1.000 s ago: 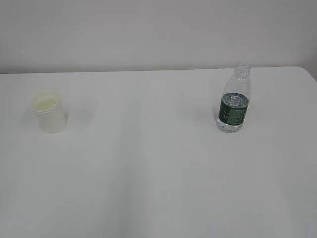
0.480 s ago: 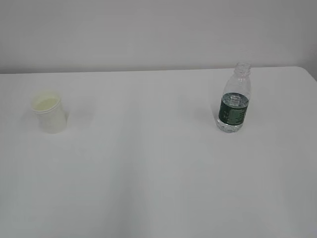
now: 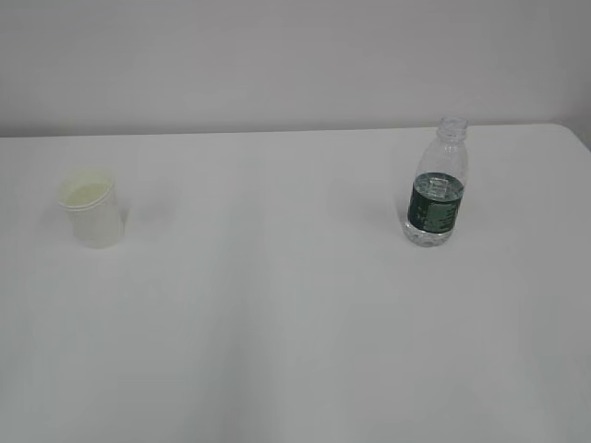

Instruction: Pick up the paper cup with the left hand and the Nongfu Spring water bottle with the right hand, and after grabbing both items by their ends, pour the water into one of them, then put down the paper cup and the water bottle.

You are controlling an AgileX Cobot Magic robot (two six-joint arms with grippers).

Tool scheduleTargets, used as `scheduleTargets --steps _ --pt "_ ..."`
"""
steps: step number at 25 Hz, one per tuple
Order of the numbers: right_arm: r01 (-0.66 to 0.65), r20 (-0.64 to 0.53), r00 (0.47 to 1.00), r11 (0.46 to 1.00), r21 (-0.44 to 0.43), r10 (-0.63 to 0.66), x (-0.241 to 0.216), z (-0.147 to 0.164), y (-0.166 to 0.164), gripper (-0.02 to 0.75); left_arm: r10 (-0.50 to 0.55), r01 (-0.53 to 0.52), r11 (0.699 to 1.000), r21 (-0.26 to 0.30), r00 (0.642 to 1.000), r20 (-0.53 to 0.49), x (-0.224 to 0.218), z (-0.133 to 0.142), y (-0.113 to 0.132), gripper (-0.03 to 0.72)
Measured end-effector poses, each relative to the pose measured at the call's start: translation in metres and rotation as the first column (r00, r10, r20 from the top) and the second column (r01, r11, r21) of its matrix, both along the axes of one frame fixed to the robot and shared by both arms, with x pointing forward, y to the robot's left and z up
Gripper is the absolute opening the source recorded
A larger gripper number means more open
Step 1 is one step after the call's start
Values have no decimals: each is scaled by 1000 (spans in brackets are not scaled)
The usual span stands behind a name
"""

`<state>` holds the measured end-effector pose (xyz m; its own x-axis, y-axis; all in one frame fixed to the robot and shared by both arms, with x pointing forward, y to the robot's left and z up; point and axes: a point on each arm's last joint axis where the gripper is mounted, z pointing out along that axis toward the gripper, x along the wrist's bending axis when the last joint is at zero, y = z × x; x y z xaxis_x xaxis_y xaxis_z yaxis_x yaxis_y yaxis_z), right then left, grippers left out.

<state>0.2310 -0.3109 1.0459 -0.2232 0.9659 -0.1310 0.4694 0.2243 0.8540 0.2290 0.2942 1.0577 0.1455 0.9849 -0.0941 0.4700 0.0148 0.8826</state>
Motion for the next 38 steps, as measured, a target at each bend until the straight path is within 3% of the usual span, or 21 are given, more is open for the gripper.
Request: scheduleTargets --steps 13,22,38 --pt "0 0 1000 1000 0 0 0 0 0 587 4 -4 1000 -2 1000 0 0 0 0 575" --pt "67 0 998 998 -1 -67 -1 0 1 587 112 -112 994 -2 994 0 1 0 -1 553" --pt "89 -1 996 996 -1 -89 -1 0 1 587 113 -113 994 -2 994 0 1 0 -1 535"
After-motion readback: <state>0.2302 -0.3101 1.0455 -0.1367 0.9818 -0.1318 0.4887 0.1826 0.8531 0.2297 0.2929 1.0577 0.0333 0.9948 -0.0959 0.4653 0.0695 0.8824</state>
